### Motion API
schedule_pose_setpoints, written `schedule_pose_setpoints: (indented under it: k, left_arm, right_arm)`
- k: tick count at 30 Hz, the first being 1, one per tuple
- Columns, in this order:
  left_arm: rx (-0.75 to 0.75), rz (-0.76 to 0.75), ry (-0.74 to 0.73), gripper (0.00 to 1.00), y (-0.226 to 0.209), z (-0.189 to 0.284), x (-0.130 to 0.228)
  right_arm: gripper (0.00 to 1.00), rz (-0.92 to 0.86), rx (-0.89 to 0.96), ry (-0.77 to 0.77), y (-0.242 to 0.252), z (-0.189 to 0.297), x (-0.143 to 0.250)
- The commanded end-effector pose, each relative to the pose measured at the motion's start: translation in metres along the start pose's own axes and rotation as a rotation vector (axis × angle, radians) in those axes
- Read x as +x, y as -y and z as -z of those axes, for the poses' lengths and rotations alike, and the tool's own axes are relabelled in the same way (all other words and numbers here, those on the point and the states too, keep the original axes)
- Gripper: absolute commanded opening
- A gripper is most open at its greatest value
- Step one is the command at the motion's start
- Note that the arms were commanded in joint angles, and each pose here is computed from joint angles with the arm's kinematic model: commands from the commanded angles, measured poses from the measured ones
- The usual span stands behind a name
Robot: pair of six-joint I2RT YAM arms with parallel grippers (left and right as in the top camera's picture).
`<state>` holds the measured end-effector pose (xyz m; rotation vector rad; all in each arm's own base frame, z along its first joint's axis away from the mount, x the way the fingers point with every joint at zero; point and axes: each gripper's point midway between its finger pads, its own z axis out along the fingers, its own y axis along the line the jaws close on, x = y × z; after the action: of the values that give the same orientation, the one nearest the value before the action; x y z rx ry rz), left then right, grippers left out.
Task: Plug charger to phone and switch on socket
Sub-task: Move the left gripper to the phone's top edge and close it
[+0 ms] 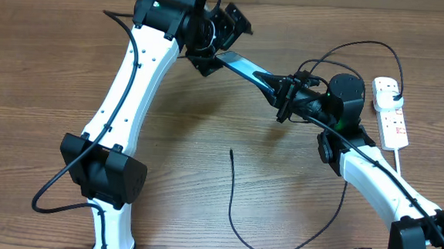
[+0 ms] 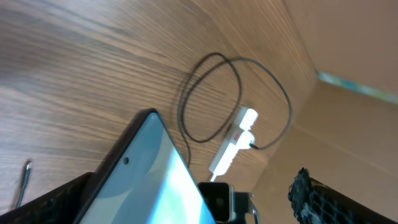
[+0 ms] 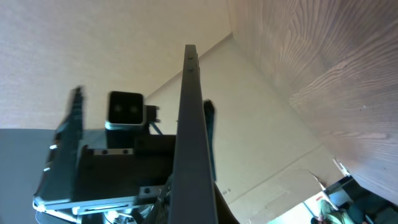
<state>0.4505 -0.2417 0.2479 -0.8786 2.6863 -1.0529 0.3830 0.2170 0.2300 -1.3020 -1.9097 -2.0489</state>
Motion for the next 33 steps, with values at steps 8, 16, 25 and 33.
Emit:
schedule_pose_setpoints:
  k: [8, 16, 25, 33]
  left_arm:
    - [0.037, -0.055, -0.110, 1.00, -0.007, -0.011, 0.017]
    - [0.030, 0.003, -0.093, 1.00, -0.007, -0.011, 0.013]
    - [0.071, 0.040, -0.064, 1.00, 0.008, -0.015, 0.013]
    - [0.064, 0.066, -0.045, 1.00, 0.007, -0.026, 0.014]
  right_arm:
    - [0.04, -0.105, -0.071, 0.040, -0.021, 0.001, -0.002]
    - [0.03, -0.106, -0.107, 0.091, -0.027, 0.002, -0.012]
    - [0.04, -0.107, -0.154, 0.159, -0.034, 0.005, -0.023]
    - [0.03, -0.108, -0.172, 0.184, -0.037, 0.006, -0.028]
